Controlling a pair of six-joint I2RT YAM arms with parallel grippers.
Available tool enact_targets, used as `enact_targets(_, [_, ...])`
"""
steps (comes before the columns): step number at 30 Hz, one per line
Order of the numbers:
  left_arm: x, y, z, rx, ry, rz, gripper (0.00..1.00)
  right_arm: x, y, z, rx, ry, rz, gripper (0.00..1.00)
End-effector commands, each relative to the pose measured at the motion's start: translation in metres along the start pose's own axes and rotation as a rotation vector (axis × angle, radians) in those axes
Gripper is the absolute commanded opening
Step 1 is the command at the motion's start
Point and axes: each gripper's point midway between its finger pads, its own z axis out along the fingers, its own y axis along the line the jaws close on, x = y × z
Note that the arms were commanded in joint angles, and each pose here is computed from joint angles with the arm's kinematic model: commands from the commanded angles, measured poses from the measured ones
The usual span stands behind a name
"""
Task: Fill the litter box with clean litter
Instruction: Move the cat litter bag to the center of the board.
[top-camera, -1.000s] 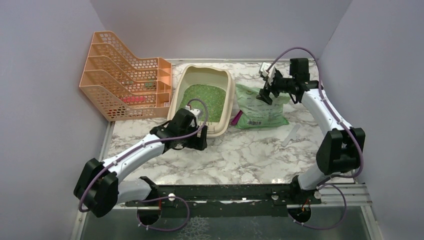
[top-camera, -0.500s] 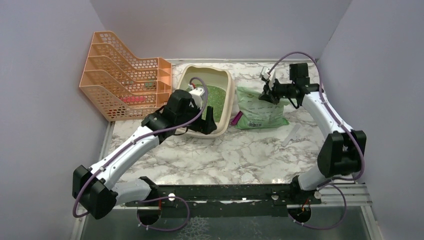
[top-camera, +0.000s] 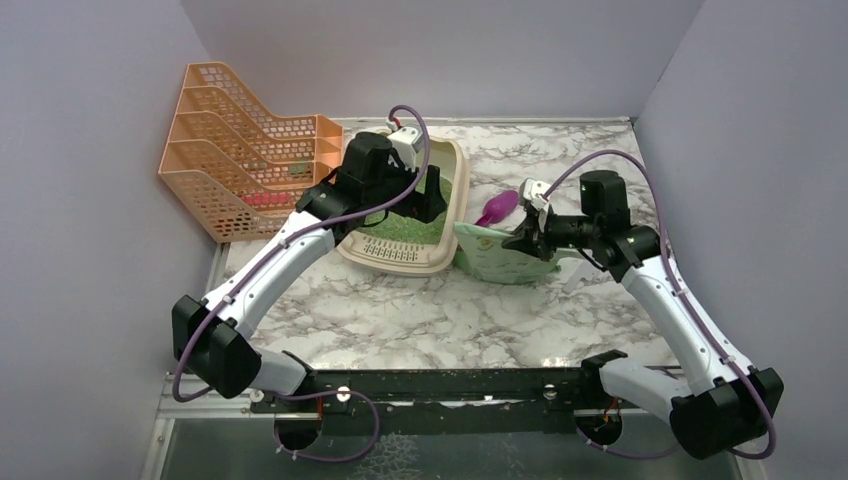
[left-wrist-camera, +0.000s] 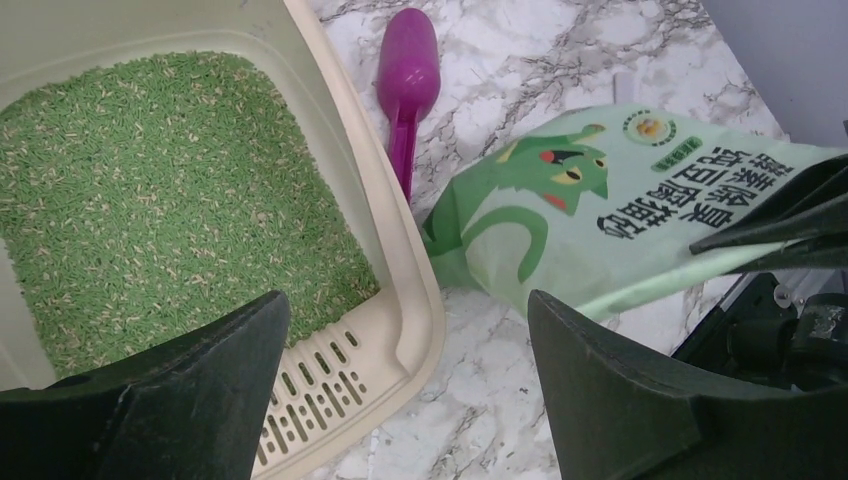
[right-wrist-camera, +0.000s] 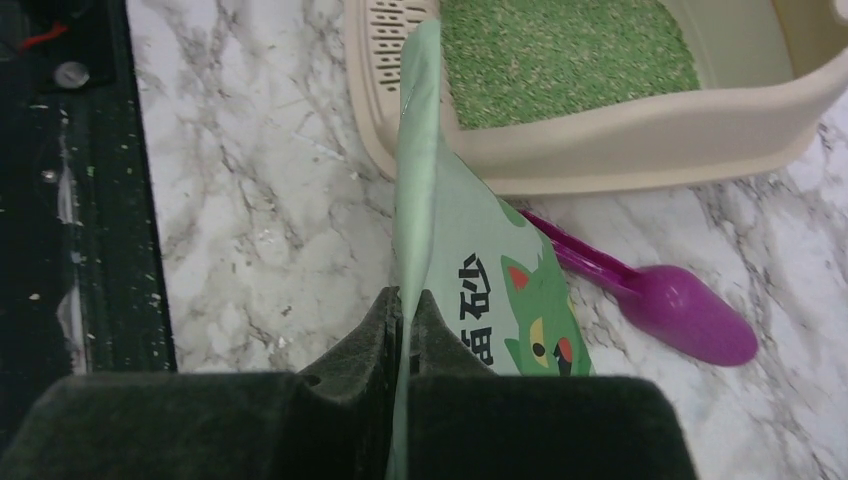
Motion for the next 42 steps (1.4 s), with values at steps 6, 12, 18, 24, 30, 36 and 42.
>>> enact_targets(6, [-0.038, -0.018, -0.044, 0.049, -0.148, 0.080, 0.90, -0.072, 0.051, -0.012, -0.208, -0.225, -0.094, 0.01])
enact_targets(12, [-0.042, -0.023, -0.062, 0.061, -0.179, 0.170, 0.91, -0.094, 0.065, 0.001, -0.275, -0.294, -0.082, 0.01])
enact_targets(18, [-0.012, -0.045, -0.055, 0.235, -0.096, 0.214, 0.92, -0.073, 0.060, 0.039, -0.197, -0.225, -0.118, 0.01])
enact_targets(24, [0.019, -0.070, -0.036, 0.437, 0.027, 0.187, 0.91, -0.031, 0.047, 0.049, -0.138, -0.095, -0.165, 0.17])
enact_targets(30, [0.054, -0.094, -0.012, 0.539, 0.146, 0.216, 0.90, -0.047, 0.039, 0.040, -0.037, -0.165, -0.140, 0.41])
enact_targets(36, [0.095, -0.101, 0.015, 0.502, 0.282, 0.244, 0.82, -0.054, 0.007, 0.027, 0.172, -0.136, -0.044, 0.42])
enact_targets(42, [0.116, -0.087, 0.018, 0.431, 0.353, 0.262, 0.54, -0.059, -0.088, -0.025, 0.754, -0.164, 0.178, 0.62])
